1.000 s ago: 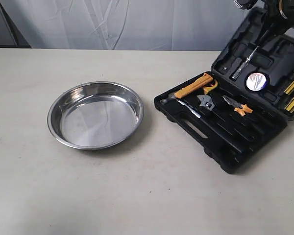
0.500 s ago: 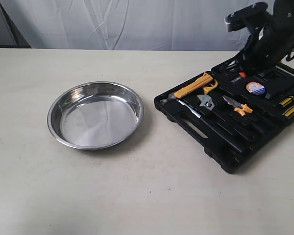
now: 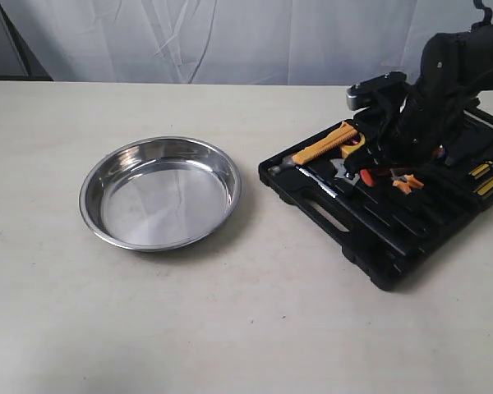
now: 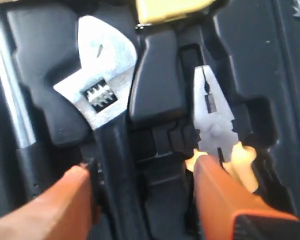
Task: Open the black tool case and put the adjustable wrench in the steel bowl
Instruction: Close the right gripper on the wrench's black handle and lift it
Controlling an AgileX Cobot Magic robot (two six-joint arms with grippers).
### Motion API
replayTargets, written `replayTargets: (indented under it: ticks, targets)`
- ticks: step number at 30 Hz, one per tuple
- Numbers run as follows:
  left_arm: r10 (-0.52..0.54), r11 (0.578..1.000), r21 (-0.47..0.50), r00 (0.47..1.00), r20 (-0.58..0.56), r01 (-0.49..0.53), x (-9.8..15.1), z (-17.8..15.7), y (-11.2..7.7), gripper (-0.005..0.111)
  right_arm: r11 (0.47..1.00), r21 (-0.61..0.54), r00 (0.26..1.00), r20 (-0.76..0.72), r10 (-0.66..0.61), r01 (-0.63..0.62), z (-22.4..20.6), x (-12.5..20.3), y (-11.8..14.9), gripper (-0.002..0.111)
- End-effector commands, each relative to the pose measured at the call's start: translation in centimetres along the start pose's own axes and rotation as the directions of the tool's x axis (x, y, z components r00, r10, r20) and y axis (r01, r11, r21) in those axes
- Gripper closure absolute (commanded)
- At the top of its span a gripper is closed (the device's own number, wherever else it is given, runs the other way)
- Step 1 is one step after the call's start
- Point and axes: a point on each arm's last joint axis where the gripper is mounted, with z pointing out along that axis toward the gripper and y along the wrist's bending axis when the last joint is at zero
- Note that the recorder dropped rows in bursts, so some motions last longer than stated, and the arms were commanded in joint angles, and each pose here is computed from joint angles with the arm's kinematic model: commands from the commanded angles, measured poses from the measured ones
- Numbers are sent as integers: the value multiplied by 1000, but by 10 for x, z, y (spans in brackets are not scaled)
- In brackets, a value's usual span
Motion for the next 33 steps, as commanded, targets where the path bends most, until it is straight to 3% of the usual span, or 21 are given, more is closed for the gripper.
replayTargets:
  ticks: [1,25,33]
  targets:
    - [-5,1000,1,1000,14,5,-1,0,0,106,996,-11,996,18,-89,90,2,-5,16,53]
    - [-5,1000,1,1000,14,5,-1,0,0,106,990,-4,983,-114,-141,142,59,8,18,54]
    - [-5,1000,1,1000,14,5,-1,0,0,106,994,-34,986,-131,-103,100,65,11,21,98]
